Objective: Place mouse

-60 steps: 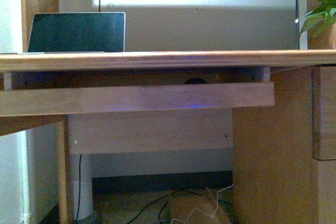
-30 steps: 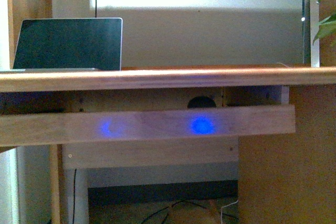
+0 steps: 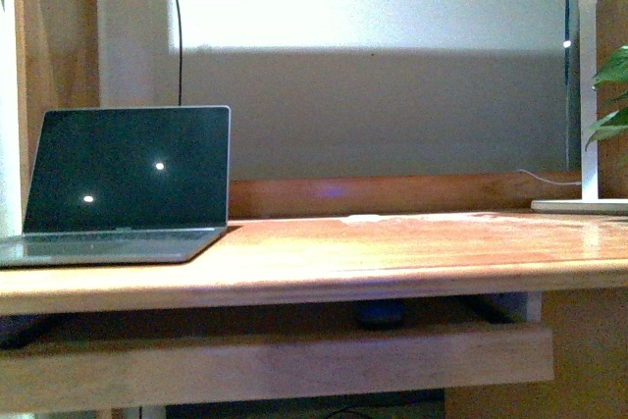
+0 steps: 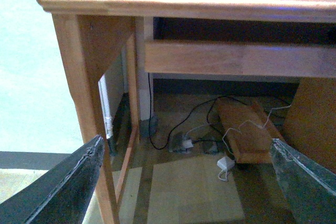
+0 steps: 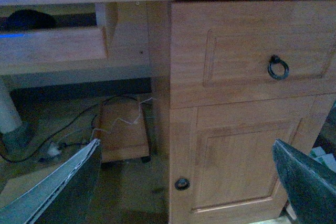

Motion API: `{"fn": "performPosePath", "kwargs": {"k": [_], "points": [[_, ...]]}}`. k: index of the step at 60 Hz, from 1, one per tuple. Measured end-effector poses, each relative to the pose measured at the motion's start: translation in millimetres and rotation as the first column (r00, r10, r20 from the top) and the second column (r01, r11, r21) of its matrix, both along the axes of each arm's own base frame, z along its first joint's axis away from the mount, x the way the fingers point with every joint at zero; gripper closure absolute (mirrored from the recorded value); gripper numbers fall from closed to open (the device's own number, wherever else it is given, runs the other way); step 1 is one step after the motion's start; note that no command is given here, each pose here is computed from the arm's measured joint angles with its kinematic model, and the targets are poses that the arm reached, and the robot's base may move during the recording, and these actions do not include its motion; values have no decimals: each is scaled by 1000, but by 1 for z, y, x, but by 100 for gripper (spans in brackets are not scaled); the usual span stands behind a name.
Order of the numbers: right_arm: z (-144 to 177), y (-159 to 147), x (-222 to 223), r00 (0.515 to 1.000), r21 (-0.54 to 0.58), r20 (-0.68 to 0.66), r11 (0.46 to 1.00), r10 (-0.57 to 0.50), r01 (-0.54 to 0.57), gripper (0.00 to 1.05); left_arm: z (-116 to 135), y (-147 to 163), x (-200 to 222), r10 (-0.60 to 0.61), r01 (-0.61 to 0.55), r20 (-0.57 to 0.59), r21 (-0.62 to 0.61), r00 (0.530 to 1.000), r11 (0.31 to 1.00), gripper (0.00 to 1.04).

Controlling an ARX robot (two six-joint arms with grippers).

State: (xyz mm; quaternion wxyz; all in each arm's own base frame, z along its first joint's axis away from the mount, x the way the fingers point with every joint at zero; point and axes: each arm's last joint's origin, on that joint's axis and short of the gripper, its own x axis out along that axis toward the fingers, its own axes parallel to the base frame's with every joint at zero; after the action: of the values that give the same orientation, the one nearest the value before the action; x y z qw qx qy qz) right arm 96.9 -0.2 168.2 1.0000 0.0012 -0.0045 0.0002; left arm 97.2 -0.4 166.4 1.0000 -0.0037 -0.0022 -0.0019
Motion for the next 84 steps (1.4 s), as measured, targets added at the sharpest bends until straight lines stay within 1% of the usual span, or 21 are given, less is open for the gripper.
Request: {"fn": "performPosePath", "kwargs": {"k": [18,20,24,27,30,34,38,40,44,47,48,50,52,54,55,58,62,65,71,78,84], "points": [[0,0,0,1000,0,0,1000,-1,1,7,0,0,0,0,0,0,0,1000,1000,8],[0,0,0,1000,0,0,1000,0,0,7,0,0,0,-13,13,-31,-19,999,1000,8],[0,0,0,1000,0,0,1000,0,0,7,-1,-2,2,-70,44,-207,-126,976,991,8],[0,0,0,1000,0,0,1000,0,0,7,-4,-3,7,-106,63,-284,-155,953,986,8],[0,0,0,1000,0,0,1000,0,0,7,-6,-2,12,-128,76,-332,-164,935,984,8],[0,0,0,1000,0,0,1000,0,0,7,-9,1,21,-114,79,-360,-112,926,991,8],[0,0,0,1000,0,0,1000,0,0,7,-12,7,32,-118,114,-374,-34,920,993,8],[0,0,0,1000,0,0,1000,0,0,7,-13,11,39,-113,140,-374,46,920,989,8],[0,0,0,1000,0,0,1000,0,0,7,-14,18,51,-111,178,-367,154,924,972,8],[0,0,0,1000,0,0,1000,0,0,7,-14,30,68,-89,210,-344,331,935,920,8],[0,0,0,1000,0,0,1000,0,0,7,-14,32,71,-84,208,-342,344,936,916,8],[0,0,0,1000,0,0,1000,0,0,7,-13,38,79,-71,213,-332,416,940,884,8],[0,0,0,1000,0,0,1000,0,0,7,-14,46,90,-52,221,-319,521,946,825,8],[0,0,0,1000,0,0,1000,0,0,7,-14,51,98,-42,223,-311,573,949,789,8],[0,0,0,1000,0,0,1000,0,0,7,-15,55,103,-35,228,-307,621,951,750,8],[0,0,0,1000,0,0,1000,0,0,7,-17,61,115,-24,236,-298,703,954,671,8],[0,0,0,1000,0,0,1000,0,0,7,-19,66,128,-24,252,-296,763,955,595,8],[0,0,0,1000,0,0,1000,0,0,7,-21,67,138,-34,263,-287,817,957,514,8],[0,0,0,1000,0,0,1000,0,0,7,-22,66,153,-59,262,-261,874,963,409,8],[0,0,0,1000,0,0,1000,0,0,7,-28,58,167,-114,254,-229,919,967,302,8],[0,0,0,1000,0,0,1000,0,0,7,-33,49,176,-158,239,-204,938,966,251,8]]}}
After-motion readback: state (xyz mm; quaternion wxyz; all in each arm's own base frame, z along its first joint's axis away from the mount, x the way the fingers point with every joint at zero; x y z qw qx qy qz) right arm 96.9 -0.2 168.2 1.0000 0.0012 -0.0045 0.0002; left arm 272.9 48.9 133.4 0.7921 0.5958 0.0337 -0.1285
